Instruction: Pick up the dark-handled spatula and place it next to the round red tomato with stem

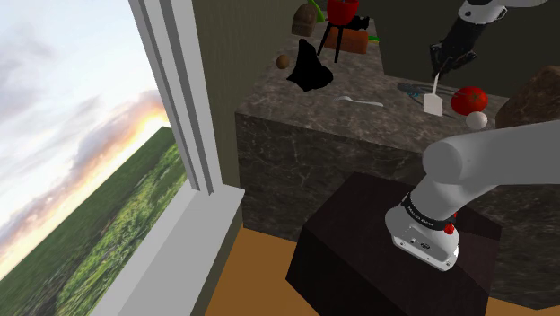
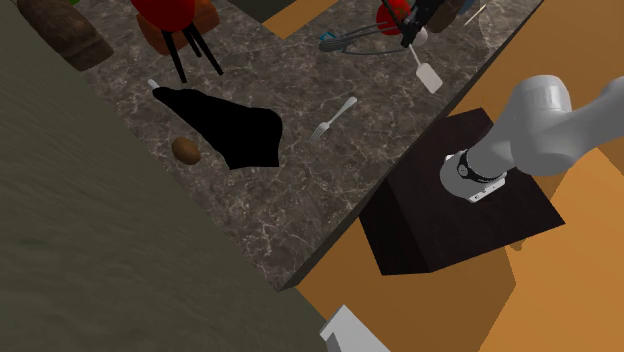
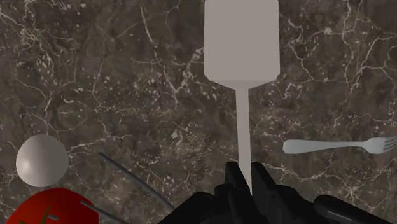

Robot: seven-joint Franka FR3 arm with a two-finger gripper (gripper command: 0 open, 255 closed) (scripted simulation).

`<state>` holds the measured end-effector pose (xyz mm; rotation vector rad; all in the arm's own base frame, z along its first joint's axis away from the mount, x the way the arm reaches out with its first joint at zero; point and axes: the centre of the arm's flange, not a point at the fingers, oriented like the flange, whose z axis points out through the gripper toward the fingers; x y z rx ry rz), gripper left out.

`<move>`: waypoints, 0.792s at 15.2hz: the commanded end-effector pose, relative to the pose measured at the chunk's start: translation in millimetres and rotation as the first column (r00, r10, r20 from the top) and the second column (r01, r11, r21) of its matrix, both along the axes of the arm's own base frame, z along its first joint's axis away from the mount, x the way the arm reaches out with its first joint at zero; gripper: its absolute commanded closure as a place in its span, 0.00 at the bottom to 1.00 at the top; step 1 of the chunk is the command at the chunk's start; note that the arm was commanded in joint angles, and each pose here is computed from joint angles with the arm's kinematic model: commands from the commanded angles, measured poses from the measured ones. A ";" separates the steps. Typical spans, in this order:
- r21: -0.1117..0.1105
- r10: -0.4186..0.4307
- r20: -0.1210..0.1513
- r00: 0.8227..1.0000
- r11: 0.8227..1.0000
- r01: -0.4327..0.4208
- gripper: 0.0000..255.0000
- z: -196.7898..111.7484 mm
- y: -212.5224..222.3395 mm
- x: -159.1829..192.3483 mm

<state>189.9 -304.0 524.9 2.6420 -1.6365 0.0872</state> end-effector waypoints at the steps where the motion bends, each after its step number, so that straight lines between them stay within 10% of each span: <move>1: 0.000 0.002 -0.001 1.000 1.000 -0.002 1.00 -1.2 -15.3 -22.5; 12: 0.000 0.002 -0.001 1.000 1.000 -0.002 1.00 -6.4 -86.0 -139.7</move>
